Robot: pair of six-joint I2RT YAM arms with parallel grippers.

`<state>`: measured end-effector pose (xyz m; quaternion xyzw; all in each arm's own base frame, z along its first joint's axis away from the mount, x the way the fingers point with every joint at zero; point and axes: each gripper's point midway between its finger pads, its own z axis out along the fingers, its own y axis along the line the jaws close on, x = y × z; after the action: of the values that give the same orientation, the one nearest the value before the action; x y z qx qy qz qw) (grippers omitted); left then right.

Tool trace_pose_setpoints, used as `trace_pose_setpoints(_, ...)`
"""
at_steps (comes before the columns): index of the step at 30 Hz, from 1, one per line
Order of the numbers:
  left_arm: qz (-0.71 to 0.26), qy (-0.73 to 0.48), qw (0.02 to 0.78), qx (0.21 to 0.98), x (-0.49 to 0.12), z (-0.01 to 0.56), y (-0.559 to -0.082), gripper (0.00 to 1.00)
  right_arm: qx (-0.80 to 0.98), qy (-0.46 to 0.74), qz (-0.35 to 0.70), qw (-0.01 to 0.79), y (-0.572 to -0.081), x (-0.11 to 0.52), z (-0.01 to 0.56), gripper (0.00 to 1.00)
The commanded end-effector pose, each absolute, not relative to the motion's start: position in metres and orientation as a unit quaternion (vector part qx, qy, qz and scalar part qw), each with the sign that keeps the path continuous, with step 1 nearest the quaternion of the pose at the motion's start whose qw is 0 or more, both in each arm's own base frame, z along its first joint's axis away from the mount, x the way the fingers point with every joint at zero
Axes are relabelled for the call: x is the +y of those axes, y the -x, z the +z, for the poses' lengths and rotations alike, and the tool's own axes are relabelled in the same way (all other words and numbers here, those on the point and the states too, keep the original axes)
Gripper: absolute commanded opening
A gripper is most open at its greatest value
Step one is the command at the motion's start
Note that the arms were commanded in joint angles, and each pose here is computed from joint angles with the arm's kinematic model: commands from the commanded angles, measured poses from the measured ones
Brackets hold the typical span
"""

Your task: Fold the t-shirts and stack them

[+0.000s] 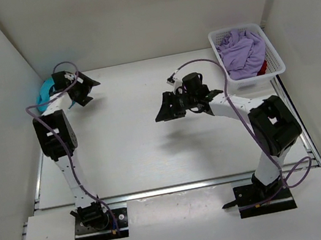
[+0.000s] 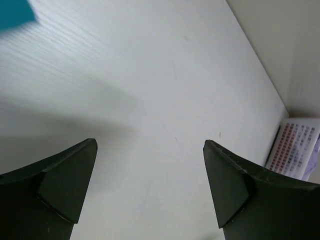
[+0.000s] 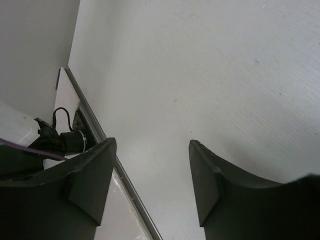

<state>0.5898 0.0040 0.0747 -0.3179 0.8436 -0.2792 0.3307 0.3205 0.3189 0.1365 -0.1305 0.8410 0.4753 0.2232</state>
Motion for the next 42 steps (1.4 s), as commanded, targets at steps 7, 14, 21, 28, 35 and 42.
trace_pose_setpoints(7, -0.298, 0.306, 0.425, 0.798, -0.030, 0.157, -0.523, 0.99, 0.831, 0.105, 0.433, 0.333, -0.376, 0.291, 0.191, 0.00)
trace_pose_setpoints(14, -0.390, 0.102, 0.429, 0.809, -0.218, 0.192, -0.427, 0.99, 0.822, 0.029, 0.364, 0.437, -0.448, 0.209, 0.250, 0.00)
trace_pose_setpoints(21, -0.388, -0.143, 0.346, 0.842, -0.364, 0.131, -0.289, 0.99, 0.833, -0.145, 0.200, 0.495, -0.512, 0.026, 0.245, 0.00)
trace_pose_setpoints(28, -0.399, -0.209, 0.289, 0.845, -0.388, 0.087, -0.227, 0.98, 0.861, -0.204, 0.076, 0.460, -0.547, -0.083, 0.197, 0.01)
trace_pose_setpoints(35, -0.413, -0.260, 0.248, 0.837, -0.398, 0.067, -0.183, 0.99, 0.874, -0.208, 0.102, 0.426, -0.579, -0.119, 0.159, 0.36)
trace_pose_setpoints(42, -0.431, -0.245, 0.243, 0.834, -0.393, 0.067, -0.188, 0.99, 0.883, -0.209, 0.109, 0.407, -0.606, -0.117, 0.139, 0.37)
